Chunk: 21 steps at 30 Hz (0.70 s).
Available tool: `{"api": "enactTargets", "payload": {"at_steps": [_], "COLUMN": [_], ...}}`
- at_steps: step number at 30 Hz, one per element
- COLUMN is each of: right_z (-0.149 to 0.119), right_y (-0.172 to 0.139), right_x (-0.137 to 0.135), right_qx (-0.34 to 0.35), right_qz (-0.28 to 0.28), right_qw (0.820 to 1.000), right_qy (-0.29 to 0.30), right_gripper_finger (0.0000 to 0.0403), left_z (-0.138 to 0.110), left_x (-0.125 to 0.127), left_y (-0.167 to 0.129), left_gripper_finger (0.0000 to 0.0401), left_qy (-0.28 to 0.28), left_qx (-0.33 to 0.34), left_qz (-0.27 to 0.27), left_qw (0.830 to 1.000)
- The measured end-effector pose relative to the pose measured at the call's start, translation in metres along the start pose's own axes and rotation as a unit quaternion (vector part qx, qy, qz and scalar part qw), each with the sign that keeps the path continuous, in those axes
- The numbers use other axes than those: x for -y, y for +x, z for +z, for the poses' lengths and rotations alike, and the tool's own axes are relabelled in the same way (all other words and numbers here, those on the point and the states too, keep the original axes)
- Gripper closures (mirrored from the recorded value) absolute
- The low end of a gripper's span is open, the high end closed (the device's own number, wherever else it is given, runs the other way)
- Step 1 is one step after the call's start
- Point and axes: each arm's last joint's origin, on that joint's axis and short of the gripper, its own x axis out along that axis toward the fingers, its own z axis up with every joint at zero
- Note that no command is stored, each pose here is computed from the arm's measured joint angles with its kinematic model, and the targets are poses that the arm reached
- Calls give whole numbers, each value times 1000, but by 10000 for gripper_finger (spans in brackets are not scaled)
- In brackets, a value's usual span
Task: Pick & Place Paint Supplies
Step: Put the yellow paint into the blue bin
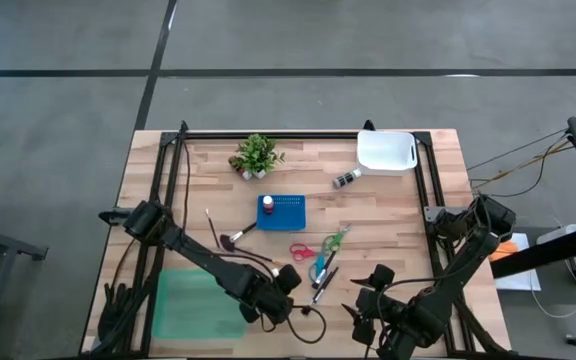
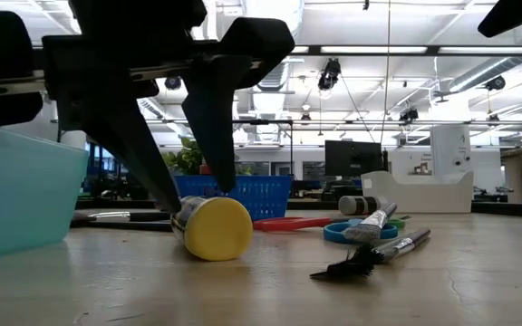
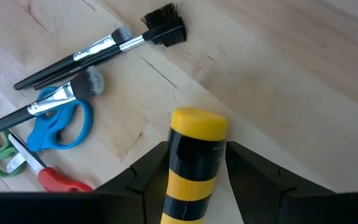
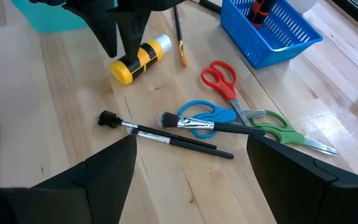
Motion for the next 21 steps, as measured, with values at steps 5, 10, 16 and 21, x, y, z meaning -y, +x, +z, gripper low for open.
{"api": "enactTargets", "payload": {"at_steps": [5, 10, 16, 21], "right_z": [0, 0, 0, 0], "right_y": [0, 0, 0, 0], "right_x": [0, 0, 0, 0], "right_qx": [0, 0, 0, 0], "right_qz": [0, 0, 1, 1], "right_qw": [1000, 1000, 1000, 1000], "right_qy": [0, 0, 0, 0], "right_gripper_finger": [98, 98, 98, 98], "left_z": [-1, 5, 8, 9], "left_x": [-1, -5, -8, -8], "left_y": [2, -1, -5, -6], "left_gripper_finger": [237, 237, 237, 237], "left_qy": [2, -10, -20, -14], "left_qx": [-8, 0, 9, 13], "left_qz": [7, 15, 15, 16], "left_qw": [1000, 1000, 1000, 1000]}}
